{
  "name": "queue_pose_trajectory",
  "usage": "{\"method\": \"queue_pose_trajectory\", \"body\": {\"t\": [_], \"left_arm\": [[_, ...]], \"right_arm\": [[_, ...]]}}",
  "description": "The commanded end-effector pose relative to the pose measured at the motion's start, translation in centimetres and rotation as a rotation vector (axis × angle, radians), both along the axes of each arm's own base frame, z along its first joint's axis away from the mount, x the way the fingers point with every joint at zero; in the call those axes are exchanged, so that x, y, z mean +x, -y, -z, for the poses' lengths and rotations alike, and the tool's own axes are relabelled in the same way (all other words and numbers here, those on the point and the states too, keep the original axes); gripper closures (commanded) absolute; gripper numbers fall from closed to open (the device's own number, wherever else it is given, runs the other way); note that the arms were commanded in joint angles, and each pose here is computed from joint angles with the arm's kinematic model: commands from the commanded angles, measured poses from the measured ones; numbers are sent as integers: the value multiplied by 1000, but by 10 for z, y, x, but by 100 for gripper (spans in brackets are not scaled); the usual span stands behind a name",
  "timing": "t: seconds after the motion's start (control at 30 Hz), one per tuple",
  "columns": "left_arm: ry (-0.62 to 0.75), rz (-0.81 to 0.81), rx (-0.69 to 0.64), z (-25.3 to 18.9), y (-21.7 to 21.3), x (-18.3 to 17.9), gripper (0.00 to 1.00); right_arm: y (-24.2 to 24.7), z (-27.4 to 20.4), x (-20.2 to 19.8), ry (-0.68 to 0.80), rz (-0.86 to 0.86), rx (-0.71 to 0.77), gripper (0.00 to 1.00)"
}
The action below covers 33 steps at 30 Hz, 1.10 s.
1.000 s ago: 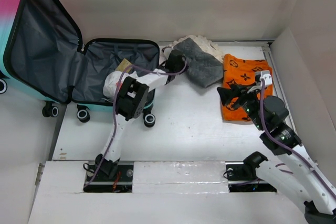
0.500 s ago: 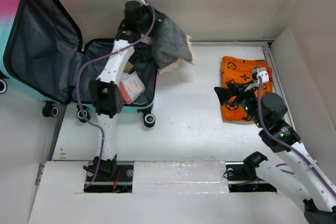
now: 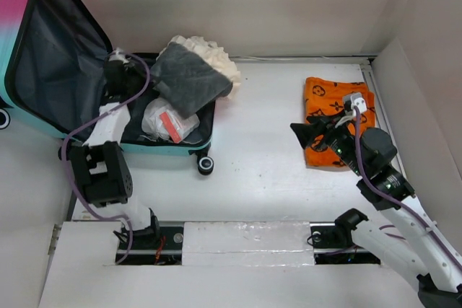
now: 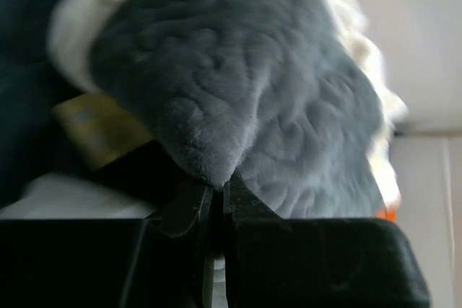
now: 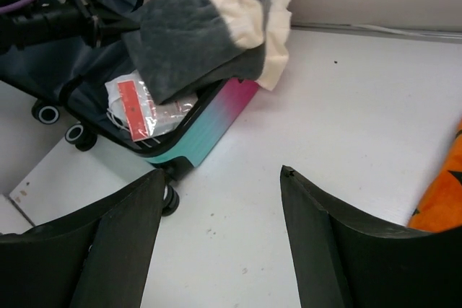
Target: Pack the luggage
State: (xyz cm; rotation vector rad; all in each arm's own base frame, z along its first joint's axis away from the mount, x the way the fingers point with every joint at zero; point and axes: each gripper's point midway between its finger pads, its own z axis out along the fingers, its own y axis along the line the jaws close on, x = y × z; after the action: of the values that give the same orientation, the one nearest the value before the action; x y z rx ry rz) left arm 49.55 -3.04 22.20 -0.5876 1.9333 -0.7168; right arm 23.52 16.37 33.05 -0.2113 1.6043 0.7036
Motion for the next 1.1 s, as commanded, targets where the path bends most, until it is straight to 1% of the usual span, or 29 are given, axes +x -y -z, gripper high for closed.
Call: {"method": "queue_pose_trajectory", "body": {"t": [0.0, 0.07, 0.13, 0.17, 0.23, 0.27, 0.33, 0.4, 0.43, 0.47, 0.53, 0.57, 0.63, 0.7, 0.77, 0.8, 0.83, 0.87, 0.9, 0.93, 0.97, 1.0, 1.03, 1.07], "left_arm": [[193, -89, 11, -57, -39, -21, 100], [182, -109, 17, -50, -52, -25, 100], [161, -169, 38, -45, -73, -30, 100], [142, -165, 48, -37, -73, -32, 100], [121, -207, 52, -30, -87, -35, 100], [108, -212, 35, -29, -86, -36, 100], [145, -254, 25, -44, -101, -41, 100], [136, -297, 54, -53, -110, -42, 100], [108, -334, 72, -53, -116, -47, 100], [23, -403, 88, -34, -127, -55, 100], [-51, -450, 133, -18, -137, -65, 100], [-95, -464, 137, -4, -138, -71, 100], [-147, -475, 126, 19, -137, -78, 100], [-165, -456, 101, 24, -131, -80, 100], [-171, -471, 124, 21, -136, -79, 100], [-187, -477, 139, 22, -138, -82, 97], [-195, -480, 154, 19, -140, -84, 85], [-185, -475, 167, 10, -141, -82, 69], [-182, -470, 177, 4, -140, -86, 49], [-160, -500, 193, -6, -145, -90, 41], [-105, -506, 197, -24, -144, -91, 36], [-75, -522, 205, -29, -144, -99, 32], [64, -518, 219, -72, -130, -107, 29], [129, -535, 249, -92, -125, -113, 22]], "right_arm": [[-5, -21, -4, 70, -43, 24, 30], [-8, -19, -3, 62, -54, 20, 30], [-11, -19, -6, 62, -72, 20, 30], [-11, -19, -6, 62, -72, 20, 30], [-11, -19, -6, 62, -72, 20, 30], [-13, -19, -8, 62, -82, 20, 30], [-13, -19, -8, 62, -82, 20, 30], [-15, -16, -10, 53, -91, 15, 29], [-15, -16, -10, 53, -91, 15, 27], [-16, -16, -10, 53, -91, 15, 27], [-16, -16, -10, 53, -91, 15, 27], [-18, -9, -7, 35, -91, 6, 27], [-21, -9, -7, 37, -100, 7, 27], [-23, -9, -9, 31, -110, 14, 26], [-24, -5, -9, 23, -110, 9, 26], [-24, -5, -9, 23, -110, 9, 25], [-26, 0, -10, 15, -119, 5, 25], [-27, 5, -10, 0, -119, 7, 23], [-24, 2, -10, 8, -107, 12, 22], [-24, 8, -9, -2, -107, 5, 22], [-23, 8, -8, -2, -93, 5, 20], [-21, 8, -6, -2, -78, 5, 20], [-22, 14, -4, -23, -77, -7, 20], [-20, 14, -3, -28, -64, 0, 20]]}}
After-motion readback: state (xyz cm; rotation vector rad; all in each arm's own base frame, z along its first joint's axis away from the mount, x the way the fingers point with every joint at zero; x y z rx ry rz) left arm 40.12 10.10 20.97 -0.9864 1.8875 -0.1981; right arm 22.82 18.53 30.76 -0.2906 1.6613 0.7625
